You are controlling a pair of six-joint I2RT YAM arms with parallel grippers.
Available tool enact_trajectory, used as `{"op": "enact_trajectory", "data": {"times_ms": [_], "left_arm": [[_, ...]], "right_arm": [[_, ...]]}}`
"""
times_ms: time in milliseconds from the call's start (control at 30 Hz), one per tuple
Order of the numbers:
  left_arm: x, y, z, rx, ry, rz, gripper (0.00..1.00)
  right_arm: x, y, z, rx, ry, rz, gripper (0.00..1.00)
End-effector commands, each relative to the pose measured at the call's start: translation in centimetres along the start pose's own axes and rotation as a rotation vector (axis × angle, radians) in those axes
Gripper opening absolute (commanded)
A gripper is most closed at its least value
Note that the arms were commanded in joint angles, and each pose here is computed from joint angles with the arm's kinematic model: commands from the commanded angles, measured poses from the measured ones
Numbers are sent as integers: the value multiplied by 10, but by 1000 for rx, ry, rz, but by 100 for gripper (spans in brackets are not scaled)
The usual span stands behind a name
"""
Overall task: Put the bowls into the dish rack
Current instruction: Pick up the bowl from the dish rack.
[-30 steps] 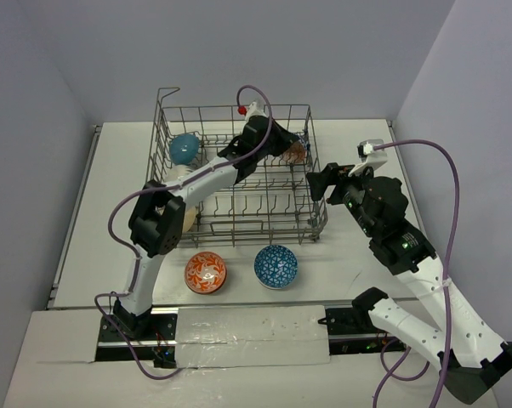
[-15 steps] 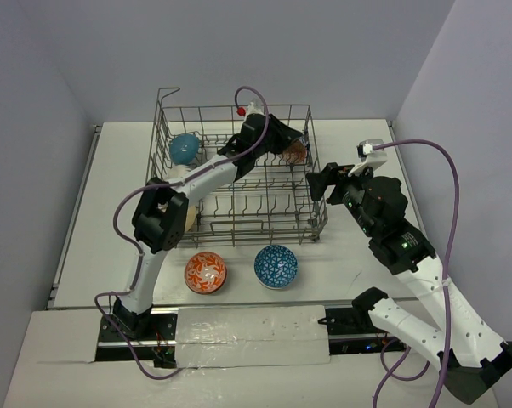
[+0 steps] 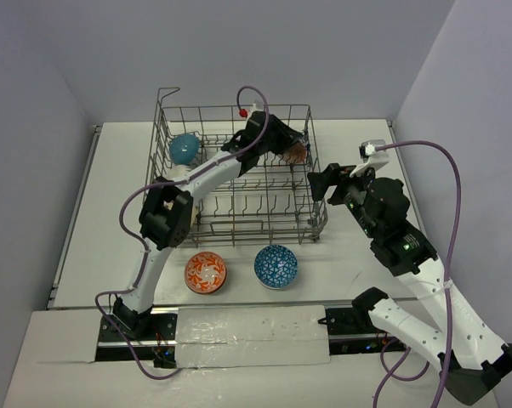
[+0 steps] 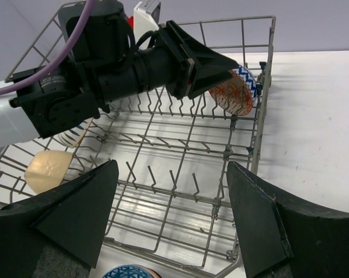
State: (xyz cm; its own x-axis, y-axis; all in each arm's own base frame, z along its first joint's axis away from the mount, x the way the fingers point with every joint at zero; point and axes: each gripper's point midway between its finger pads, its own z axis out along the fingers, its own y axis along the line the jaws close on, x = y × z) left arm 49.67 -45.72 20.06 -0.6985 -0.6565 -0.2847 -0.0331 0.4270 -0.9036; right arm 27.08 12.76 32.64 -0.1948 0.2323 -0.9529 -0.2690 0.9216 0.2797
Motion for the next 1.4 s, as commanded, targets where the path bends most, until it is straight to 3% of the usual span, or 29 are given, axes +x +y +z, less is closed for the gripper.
{"op": "enact_trajectory", "data": {"times_ms": [0, 133, 1033, 1367], "left_arm": [[-11, -11, 6, 3, -17, 5, 34], [-18, -20, 8, 15, -34, 18, 35], [-25, 17, 32, -27, -21, 16, 42], [-35, 1, 33, 15, -62, 35, 44]], "right_arm": [[-18, 1, -5, -2, -69, 12, 83], [-19, 0, -5, 1, -70, 10, 83], [-17, -2, -2, 14, -65, 6, 83], [-17, -3, 0, 15, -62, 5, 83]]}}
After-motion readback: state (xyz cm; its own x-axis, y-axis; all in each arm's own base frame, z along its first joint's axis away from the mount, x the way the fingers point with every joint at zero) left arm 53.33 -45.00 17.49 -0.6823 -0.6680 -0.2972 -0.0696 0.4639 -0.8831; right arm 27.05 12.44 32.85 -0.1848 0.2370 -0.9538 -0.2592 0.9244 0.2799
